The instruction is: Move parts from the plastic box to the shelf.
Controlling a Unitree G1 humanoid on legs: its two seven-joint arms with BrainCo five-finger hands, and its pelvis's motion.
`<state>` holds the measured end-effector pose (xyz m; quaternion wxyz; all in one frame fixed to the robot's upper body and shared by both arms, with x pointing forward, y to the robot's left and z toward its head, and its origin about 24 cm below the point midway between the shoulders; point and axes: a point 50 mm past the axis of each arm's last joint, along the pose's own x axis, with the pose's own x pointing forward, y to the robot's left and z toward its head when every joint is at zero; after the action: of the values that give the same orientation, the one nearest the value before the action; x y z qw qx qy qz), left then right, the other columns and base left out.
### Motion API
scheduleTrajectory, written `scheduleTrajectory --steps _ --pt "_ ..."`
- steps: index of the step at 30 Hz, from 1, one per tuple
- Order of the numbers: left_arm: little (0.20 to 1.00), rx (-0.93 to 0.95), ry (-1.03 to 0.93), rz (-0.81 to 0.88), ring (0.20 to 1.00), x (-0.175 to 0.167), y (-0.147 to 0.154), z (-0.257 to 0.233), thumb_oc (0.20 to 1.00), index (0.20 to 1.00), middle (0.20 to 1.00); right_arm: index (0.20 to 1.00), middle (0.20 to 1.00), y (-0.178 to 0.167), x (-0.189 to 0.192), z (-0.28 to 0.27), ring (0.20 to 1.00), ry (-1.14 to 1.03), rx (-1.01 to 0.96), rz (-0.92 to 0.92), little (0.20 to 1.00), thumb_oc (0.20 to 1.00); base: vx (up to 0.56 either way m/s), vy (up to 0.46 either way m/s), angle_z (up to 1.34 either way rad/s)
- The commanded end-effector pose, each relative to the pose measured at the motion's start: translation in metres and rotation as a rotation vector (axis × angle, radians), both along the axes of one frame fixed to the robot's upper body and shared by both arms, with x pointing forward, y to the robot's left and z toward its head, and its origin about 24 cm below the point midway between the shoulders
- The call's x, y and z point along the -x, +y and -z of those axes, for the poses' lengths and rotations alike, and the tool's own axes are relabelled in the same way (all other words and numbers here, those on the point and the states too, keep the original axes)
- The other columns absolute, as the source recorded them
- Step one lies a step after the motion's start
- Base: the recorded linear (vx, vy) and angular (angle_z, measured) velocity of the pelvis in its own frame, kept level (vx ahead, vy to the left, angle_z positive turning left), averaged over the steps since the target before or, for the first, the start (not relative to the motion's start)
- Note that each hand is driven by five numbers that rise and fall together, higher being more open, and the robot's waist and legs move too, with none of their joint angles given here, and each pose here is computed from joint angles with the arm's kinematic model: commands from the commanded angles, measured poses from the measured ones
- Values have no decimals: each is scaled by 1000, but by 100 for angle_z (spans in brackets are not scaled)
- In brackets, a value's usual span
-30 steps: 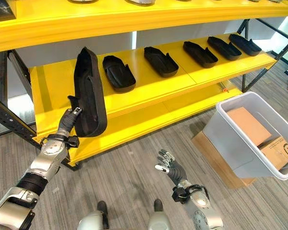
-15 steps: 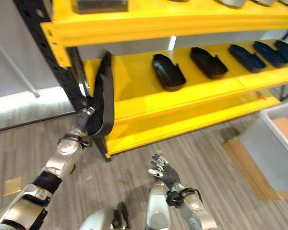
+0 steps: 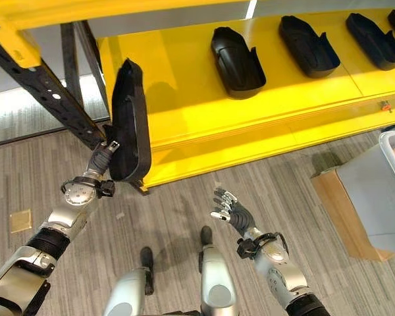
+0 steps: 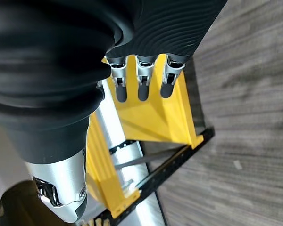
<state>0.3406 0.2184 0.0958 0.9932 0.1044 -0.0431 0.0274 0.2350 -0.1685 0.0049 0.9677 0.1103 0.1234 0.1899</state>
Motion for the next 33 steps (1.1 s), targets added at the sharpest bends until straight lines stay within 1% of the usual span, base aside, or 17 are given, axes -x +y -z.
scheduleTrajectory --steps 1,6,7,8,9,13,18,21,23,29,33 --pt "200 86 -290 -34 200 -20 3 -76 200 200 200 1000 1000 1 7 -5 1000 -31 -50 -8 1000 1000 48 -76 3" --pt "200 171 -301 -19 200 -17 -8 -71 200 200 200 1000 1000 5 8 -3 1000 -22 -37 -34 1000 1000 44 -82 -6" --pt "200 231 -286 0 200 -14 -17 -62 200 200 200 1000 1000 6 10 -1 1000 -13 -32 -36 1000 1000 69 -91 0" --pt "200 231 -286 -1 200 -14 -17 -62 200 200 200 1000 1000 5 10 -1 1000 -12 -32 -36 1000 1000 41 -104 5" --pt "200 256 -284 22 200 -15 -27 -60 200 200 200 1000 1000 2 12 -1 1000 -10 -27 -22 1000 1000 -36 -52 9" --pt "200 250 -284 40 200 -19 -35 -63 200 200 200 1000 1000 0 15 3 1000 8 -17 -24 1000 1000 9 -16 36" --pt "200 250 -306 44 200 -30 -47 -78 200 200 200 1000 1000 3 18 6 1000 23 -16 -39 1000 1000 14 -13 -8" --pt "200 254 -313 34 200 -35 -49 -85 200 200 200 1000 1000 3 19 7 1000 29 -15 -41 1000 1000 0 0 0" --pt "200 240 -329 21 200 -45 -54 -102 200 200 200 1000 1000 2 21 9 1000 41 -4 -44 1000 1000 0 0 0" --pt "200 191 -331 -30 200 -61 -47 -128 200 200 200 1000 1000 -4 22 11 1000 56 18 -48 1000 1000 -6 -11 -3" --pt "200 197 -297 -95 200 -70 -32 -138 200 200 200 1000 1000 -10 22 11 1000 62 39 -47 1000 1000 -17 -33 -11"
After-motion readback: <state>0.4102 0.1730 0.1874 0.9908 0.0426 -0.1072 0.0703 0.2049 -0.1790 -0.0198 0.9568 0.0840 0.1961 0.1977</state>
